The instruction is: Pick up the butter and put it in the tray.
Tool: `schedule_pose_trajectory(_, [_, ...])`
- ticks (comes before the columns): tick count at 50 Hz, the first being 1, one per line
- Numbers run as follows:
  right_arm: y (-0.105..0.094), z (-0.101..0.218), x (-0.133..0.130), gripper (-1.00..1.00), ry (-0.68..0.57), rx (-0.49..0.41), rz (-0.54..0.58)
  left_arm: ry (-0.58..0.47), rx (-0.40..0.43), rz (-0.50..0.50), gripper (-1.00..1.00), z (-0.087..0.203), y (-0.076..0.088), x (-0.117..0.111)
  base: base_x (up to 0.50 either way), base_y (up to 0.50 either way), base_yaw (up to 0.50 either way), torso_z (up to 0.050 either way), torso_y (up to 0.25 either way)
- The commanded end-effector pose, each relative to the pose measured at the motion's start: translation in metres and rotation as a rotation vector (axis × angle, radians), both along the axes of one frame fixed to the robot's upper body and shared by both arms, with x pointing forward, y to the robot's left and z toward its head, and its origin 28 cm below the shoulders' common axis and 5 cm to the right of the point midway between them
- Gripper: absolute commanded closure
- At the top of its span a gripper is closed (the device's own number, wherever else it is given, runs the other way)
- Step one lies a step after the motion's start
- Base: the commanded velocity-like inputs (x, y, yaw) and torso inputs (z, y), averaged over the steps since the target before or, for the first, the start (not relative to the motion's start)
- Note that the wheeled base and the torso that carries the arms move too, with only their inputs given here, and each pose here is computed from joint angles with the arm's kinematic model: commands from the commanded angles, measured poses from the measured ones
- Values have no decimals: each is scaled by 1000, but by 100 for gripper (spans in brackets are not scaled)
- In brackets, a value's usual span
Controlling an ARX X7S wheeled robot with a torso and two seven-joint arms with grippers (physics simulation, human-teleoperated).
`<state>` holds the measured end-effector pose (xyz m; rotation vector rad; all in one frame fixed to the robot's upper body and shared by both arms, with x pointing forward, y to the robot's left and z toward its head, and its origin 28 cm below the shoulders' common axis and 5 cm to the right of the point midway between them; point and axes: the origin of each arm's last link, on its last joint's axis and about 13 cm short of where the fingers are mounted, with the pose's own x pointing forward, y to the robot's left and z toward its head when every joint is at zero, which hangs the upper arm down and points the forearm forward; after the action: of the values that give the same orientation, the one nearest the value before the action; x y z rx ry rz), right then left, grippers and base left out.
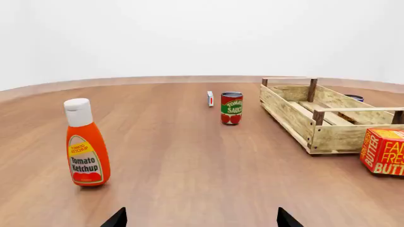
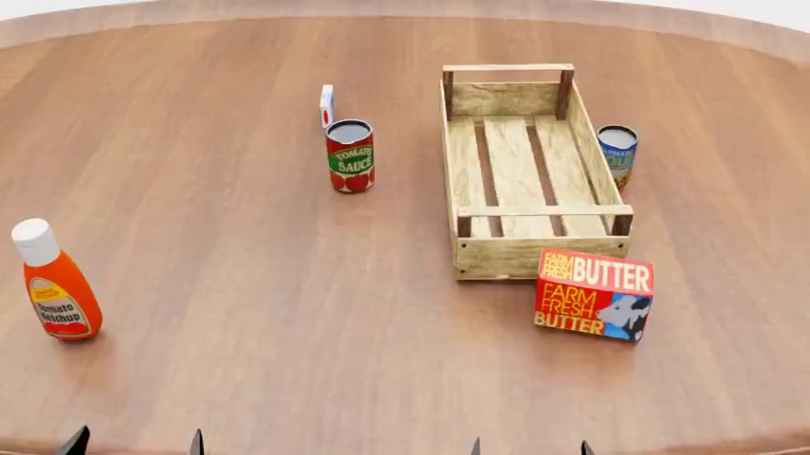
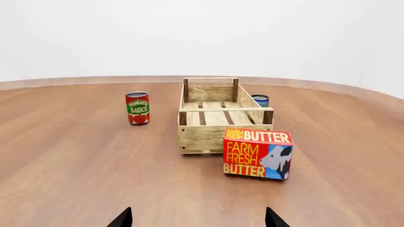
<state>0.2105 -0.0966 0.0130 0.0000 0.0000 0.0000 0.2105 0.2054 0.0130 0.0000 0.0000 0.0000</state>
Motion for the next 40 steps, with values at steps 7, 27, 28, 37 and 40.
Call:
schedule_pose_trajectory(7, [1, 0, -1, -100, -8, -7, 2, -4, 11, -3, -100, -1, -1, -1, 0, 0, 0, 0, 0])
schedule_pose_trajectory(27, [1, 0, 1, -100, 33, 2, -1, -10, 6, -11, -100, 0, -2, -1, 0, -324, 0, 0, 0])
schedule_pose_trajectory(28, [1, 0, 1, -100, 33, -1, -1, -11, 8, -11, -100, 0, -2, -1, 0, -500, 0, 0, 0])
schedule_pose_trajectory(37, [1, 0, 1, -100, 31, -7, -2, -12, 13, -11, -100, 0, -2, -1, 0, -500, 0, 0, 0])
schedule_pose_trajectory(40, [1, -2, 1, -100, 31, -8, -7, -11, 14, -13, -100, 0, -2, -1, 0, -500, 0, 0, 0])
